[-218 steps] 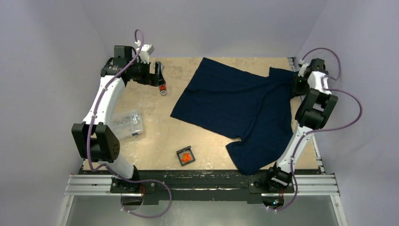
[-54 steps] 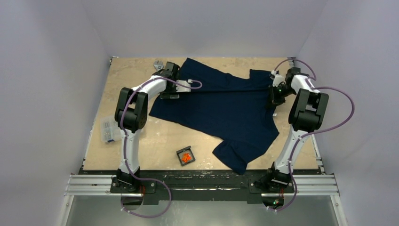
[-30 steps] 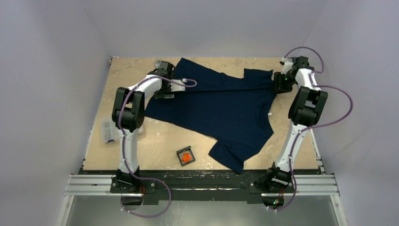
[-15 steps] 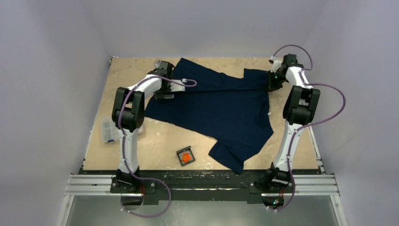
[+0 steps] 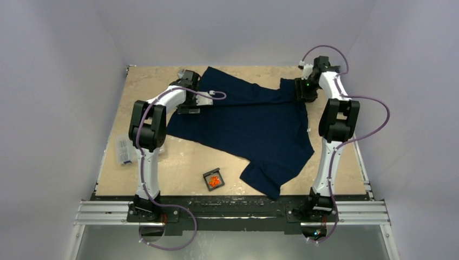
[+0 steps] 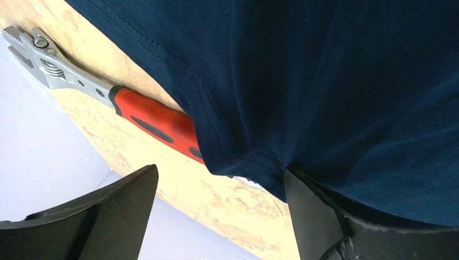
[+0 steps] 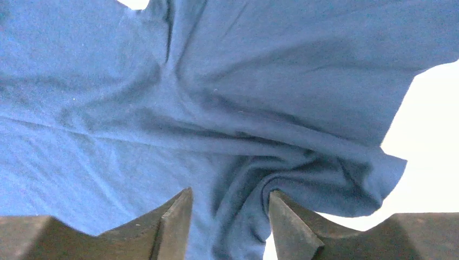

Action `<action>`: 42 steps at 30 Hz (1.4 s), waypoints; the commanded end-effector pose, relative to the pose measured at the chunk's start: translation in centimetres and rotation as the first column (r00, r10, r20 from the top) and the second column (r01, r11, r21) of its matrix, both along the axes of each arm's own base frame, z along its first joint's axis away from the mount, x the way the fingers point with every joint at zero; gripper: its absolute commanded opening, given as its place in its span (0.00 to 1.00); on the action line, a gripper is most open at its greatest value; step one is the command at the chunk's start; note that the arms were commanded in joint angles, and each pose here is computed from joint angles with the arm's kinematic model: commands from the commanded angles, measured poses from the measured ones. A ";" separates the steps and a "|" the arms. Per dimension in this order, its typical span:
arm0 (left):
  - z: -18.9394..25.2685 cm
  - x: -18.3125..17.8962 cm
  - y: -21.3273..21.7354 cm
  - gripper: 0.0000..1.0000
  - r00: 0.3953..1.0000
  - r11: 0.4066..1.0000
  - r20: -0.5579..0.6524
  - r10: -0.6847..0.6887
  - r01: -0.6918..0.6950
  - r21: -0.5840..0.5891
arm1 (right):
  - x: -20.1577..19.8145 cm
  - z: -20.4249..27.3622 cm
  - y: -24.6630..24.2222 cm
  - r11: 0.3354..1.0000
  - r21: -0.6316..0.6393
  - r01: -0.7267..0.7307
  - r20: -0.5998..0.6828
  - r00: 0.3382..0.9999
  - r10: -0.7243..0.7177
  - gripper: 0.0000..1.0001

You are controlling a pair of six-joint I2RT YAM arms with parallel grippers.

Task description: Remove the brooch from the garment

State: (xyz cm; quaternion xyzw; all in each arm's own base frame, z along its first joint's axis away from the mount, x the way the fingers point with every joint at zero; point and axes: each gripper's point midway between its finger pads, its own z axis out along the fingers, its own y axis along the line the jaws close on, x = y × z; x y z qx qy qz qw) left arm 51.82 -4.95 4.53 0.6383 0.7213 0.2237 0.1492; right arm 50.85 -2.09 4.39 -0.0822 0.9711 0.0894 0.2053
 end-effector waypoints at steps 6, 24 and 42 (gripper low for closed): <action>3.0 0.7 0.3 0.89 0.997 0.997 0.056 0.043 -0.039 -0.070 | 2.4 10.7 -4.5 0.993 -0.095 -0.076 0.298 0.949 0.101 0.68; 13.6 0.6 -4.8 0.99 0.973 0.873 0.169 0.157 -0.057 -0.484 | 9.7 1.4 -4.5 0.972 -0.225 -0.066 0.294 0.946 0.133 0.29; 17.5 -4.6 -7.3 1.00 0.946 0.650 -0.032 0.323 -0.246 -0.719 | 19.8 4.3 -5.1 0.912 -0.401 0.086 0.606 0.772 0.194 0.63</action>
